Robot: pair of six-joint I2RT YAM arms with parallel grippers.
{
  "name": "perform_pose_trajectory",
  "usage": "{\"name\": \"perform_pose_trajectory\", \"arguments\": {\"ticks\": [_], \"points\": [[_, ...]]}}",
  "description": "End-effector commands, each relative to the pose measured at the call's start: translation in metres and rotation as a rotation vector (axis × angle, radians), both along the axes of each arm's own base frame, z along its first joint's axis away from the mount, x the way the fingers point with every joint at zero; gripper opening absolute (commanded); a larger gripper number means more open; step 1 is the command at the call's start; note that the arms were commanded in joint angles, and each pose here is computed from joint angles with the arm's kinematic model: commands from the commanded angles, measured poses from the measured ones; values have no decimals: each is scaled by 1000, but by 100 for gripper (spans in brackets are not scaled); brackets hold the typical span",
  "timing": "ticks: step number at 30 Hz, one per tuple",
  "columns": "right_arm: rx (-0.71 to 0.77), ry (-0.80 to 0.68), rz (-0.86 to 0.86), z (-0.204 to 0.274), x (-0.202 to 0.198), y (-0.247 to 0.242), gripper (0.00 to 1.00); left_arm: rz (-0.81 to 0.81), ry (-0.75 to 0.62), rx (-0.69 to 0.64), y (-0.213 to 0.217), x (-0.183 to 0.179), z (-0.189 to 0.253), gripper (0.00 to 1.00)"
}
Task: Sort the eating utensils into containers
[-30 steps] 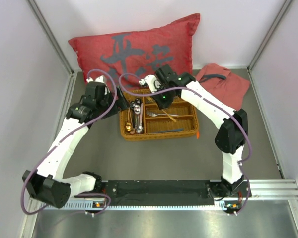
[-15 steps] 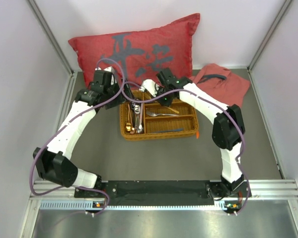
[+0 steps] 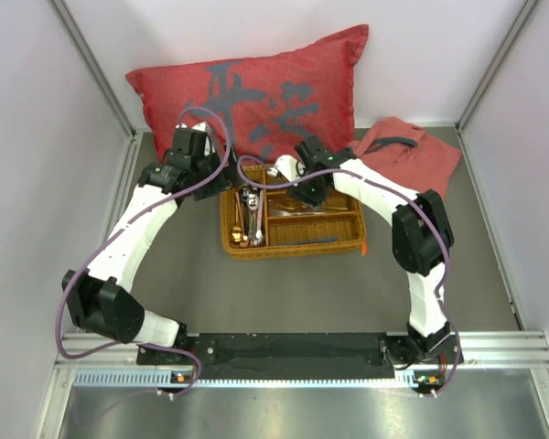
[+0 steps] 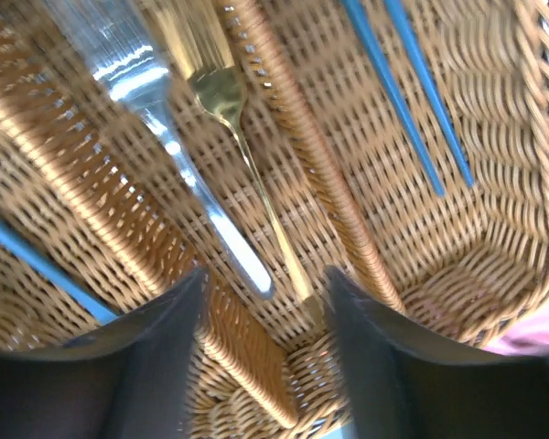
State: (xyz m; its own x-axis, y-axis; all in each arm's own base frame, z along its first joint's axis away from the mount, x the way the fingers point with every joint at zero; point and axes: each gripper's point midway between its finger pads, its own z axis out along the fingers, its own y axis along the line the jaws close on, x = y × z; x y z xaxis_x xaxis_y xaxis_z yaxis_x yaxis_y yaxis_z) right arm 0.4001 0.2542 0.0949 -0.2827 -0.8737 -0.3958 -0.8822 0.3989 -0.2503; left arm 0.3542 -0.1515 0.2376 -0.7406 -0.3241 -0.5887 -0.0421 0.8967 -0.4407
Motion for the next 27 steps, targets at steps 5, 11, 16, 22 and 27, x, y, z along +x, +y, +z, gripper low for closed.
{"name": "perform_pose_trajectory", "arguments": {"ticks": [5,11,16,22,27], "points": [[168,-322,-187,113,30,-9,99,-52,-69,-46,-11,8,26,98],[213,-309,-533,151,27,-52,99,-1,22,38,10,17,1,98],[166,-174,-892,129,24,-122,99,50,131,68,40,23,-34,98],[232,59,-1043,92,6,-150,99,-2,261,107,53,27,-76,98],[280,172,-1070,75,-1,-150,99,-32,407,193,63,26,-114,98]]}}
